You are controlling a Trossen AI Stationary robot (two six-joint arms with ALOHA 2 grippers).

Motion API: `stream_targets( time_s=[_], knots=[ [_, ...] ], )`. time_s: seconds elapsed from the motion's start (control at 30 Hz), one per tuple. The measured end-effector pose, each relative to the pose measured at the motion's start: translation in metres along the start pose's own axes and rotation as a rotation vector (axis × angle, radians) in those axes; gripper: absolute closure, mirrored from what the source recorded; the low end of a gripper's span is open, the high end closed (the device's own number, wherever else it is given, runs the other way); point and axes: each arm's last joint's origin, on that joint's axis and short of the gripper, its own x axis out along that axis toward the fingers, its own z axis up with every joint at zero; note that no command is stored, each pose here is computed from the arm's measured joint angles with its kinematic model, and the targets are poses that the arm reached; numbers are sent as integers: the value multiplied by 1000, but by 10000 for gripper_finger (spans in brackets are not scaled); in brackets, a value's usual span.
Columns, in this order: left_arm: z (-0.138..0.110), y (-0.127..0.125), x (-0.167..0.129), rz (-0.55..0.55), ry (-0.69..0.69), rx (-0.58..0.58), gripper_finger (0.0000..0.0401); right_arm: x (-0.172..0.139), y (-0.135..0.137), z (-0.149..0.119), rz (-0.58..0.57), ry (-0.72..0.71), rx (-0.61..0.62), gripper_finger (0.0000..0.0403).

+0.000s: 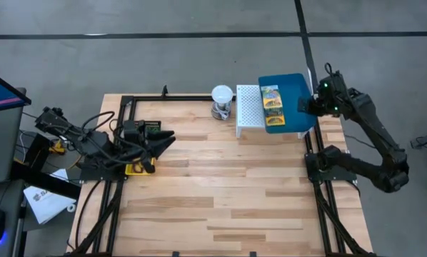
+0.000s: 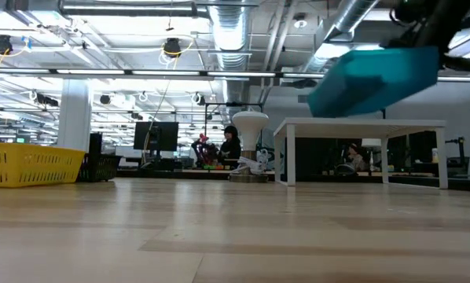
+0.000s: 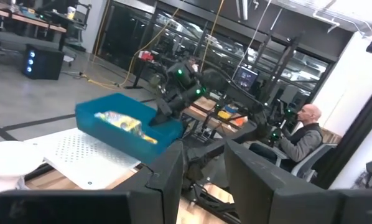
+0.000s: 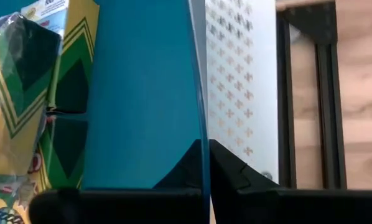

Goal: Pick & Place Office Desk Supplies
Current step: Put the blue bin on the shelf

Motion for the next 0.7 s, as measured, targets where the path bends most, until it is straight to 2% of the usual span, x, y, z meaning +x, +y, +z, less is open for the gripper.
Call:
stream_targets(
  time_s=[0.23, 0.53, 0.7],
  knots=[
    [1, 4, 4, 24, -11, 0, 288, 18, -16, -15, 45, -7, 35, 403],
    [1, 4, 4, 30, -14, -25, 288, 22, -26, -9, 28, -76, 77, 403],
    [1, 4, 4, 30, -14, -27, 288, 22, -32, -9, -1, -65, 67, 403]
  ],
)
